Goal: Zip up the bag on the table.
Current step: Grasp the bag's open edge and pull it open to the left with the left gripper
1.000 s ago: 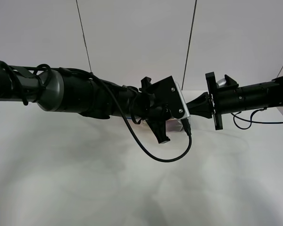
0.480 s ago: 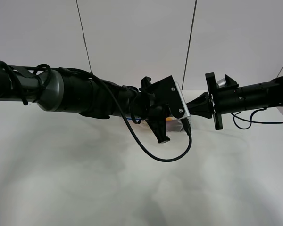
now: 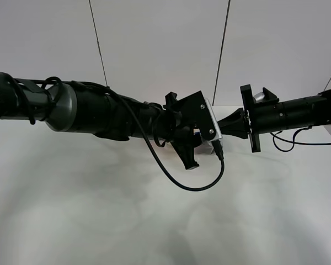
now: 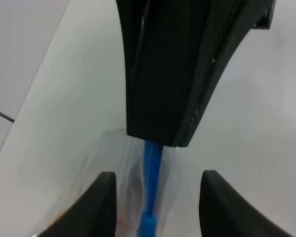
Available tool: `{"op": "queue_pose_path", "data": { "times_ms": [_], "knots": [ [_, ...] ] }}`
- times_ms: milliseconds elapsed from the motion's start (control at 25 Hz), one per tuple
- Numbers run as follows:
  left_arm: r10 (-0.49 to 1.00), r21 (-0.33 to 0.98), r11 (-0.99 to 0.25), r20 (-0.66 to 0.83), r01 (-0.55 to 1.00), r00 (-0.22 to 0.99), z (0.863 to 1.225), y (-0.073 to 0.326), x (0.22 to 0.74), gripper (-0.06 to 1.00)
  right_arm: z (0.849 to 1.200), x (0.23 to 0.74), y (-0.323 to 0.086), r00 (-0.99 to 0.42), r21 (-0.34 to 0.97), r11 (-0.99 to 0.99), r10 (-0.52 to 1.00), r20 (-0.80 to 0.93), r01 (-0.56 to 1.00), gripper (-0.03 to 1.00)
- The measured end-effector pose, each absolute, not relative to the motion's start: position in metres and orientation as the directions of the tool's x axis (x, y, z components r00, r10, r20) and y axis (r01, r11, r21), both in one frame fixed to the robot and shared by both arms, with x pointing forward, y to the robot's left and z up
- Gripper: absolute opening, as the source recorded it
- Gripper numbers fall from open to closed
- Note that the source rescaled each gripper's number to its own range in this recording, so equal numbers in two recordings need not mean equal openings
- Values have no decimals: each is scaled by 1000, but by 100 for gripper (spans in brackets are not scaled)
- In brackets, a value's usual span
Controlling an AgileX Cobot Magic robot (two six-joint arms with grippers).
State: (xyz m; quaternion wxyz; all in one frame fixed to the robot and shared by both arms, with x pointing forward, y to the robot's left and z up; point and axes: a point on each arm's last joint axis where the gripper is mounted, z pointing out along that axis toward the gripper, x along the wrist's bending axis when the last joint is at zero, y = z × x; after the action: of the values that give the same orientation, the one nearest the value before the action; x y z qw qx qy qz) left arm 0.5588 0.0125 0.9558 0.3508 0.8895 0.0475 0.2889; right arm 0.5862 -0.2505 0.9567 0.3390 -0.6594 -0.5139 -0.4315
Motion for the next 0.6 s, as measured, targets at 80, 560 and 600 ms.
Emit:
{"op": "queue_pose_path", "data": {
  "times_ms": [80,560,600],
  "knots": [
    [288,651,-750,482,-117,828,956,13,559,39,957,586,-251,99,-4,-242,385,917,970,0],
    [293,644,-757,486,-111,823,955,14,560,6,957,586,-250,99,-4,-240,384,918,971,0],
    [294,643,-758,487,-110,823,955,14,560,3,957,586,-250,99,-4,-240,384,918,971,0]
  ]
}}
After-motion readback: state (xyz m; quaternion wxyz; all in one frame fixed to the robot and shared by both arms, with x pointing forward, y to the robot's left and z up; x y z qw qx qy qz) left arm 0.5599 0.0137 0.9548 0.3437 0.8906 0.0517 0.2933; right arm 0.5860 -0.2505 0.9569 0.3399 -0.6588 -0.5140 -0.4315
